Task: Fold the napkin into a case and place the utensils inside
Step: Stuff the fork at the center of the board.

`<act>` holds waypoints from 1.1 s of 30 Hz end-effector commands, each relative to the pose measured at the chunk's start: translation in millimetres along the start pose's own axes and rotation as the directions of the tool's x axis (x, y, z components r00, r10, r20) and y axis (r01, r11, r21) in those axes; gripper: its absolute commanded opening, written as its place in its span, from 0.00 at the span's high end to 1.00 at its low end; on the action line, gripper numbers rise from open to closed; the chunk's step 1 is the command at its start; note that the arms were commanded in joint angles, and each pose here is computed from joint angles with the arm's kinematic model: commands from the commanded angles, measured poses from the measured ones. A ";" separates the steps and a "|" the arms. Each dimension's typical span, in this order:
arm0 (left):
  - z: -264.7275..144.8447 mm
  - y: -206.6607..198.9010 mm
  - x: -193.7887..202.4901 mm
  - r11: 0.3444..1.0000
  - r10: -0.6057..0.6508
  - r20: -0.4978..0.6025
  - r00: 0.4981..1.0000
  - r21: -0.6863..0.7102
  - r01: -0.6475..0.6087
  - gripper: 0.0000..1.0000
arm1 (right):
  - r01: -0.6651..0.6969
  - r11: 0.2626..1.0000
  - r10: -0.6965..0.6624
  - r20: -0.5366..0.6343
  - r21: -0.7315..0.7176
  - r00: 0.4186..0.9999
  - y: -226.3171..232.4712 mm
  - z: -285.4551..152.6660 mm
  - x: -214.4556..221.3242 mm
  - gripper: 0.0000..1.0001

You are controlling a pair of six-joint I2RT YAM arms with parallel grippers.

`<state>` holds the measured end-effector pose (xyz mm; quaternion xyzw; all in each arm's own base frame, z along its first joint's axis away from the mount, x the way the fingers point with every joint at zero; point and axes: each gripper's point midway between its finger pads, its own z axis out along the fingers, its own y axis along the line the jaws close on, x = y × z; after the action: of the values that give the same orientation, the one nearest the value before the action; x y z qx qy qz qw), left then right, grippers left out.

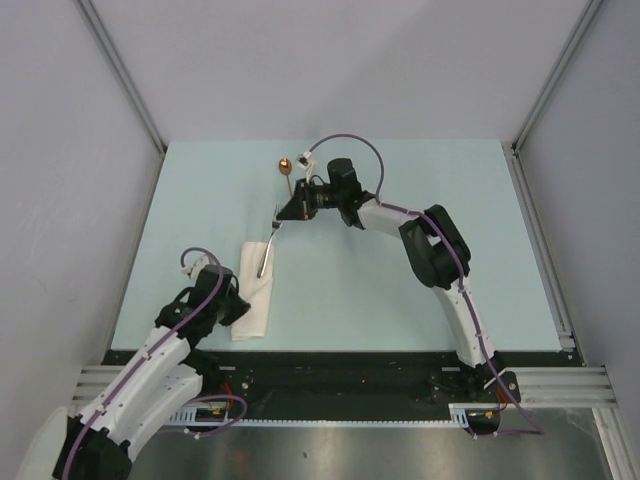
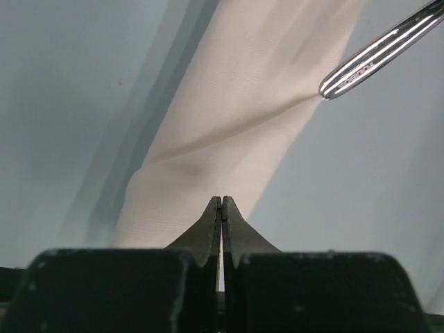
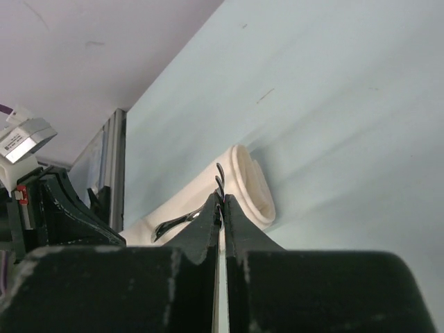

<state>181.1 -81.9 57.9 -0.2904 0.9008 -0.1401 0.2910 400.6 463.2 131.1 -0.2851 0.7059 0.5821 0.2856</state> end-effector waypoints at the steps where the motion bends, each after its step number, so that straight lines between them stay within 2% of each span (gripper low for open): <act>1: 9.4 6.9 8.3 0.999 -0.044 -0.023 0.999 -0.032 0.044 1.00 | 0.072 0.997 -0.072 -0.024 0.007 0.997 -4.2 10.0 -3.4 1.00; 12: 12.2 13.2 11.5 0.997 -0.053 -0.022 0.998 -0.048 0.052 1.00 | 0.083 0.996 -0.084 -0.079 -0.015 0.993 -12.6 25.3 8.2 1.00; 33: 15.8 15.6 16.2 0.997 -0.062 -0.031 0.998 -0.049 0.061 1.00 | -0.006 0.989 -0.009 -0.099 -0.147 0.995 28.3 22.6 47.5 1.00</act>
<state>169.6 -78.3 30.4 -0.3073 0.9073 -0.1214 0.2601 356.4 478.4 59.7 -0.3073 0.7206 0.5909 0.1927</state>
